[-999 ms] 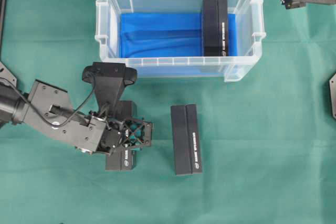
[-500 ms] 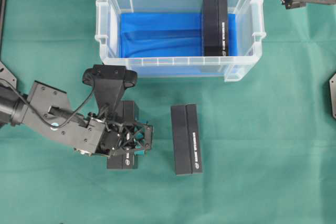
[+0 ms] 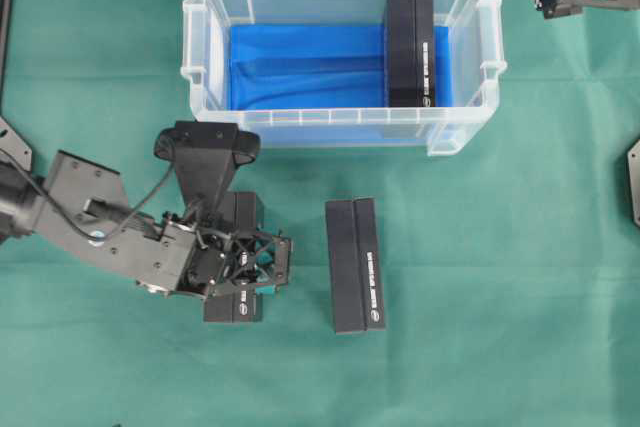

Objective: Take out the box from the case.
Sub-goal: 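Open the left gripper and withdraw it to the left side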

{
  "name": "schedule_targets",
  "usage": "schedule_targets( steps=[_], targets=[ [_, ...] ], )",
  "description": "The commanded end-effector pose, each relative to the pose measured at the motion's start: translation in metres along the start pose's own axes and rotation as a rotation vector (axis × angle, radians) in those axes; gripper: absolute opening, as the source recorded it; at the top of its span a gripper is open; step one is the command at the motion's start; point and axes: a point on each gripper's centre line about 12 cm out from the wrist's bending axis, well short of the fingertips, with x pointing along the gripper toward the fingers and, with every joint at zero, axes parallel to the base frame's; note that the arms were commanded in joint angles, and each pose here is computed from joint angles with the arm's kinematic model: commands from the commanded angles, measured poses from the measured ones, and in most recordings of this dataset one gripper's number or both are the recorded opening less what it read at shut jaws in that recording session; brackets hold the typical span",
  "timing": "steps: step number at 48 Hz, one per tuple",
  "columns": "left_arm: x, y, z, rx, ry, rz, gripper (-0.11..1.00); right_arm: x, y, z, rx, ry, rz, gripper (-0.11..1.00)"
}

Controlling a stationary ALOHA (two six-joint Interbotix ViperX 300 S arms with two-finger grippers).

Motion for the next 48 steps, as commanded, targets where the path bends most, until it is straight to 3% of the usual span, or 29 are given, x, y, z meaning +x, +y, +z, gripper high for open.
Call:
schedule_targets(
  steps=[1, 9, 31, 48],
  targets=[
    [-0.030, -0.006, 0.001, -0.009, 0.014, -0.056, 0.97, -0.007, 0.002, 0.002, 0.003, -0.012, 0.023, 0.94],
    [-0.060, -0.007, 0.006, -0.017, 0.003, -0.041, 0.97, -0.007, 0.002, 0.003, 0.005, -0.013, 0.024, 0.94],
    [-0.158, -0.007, 0.021, -0.046, -0.001, -0.098, 0.97, -0.008, 0.002, 0.003, 0.005, -0.013, 0.024, 0.94],
    [-0.161, 0.002, 0.024, -0.031, -0.011, -0.070, 0.97, -0.007, 0.002, 0.003, 0.007, -0.012, 0.026, 0.94]
  ],
)
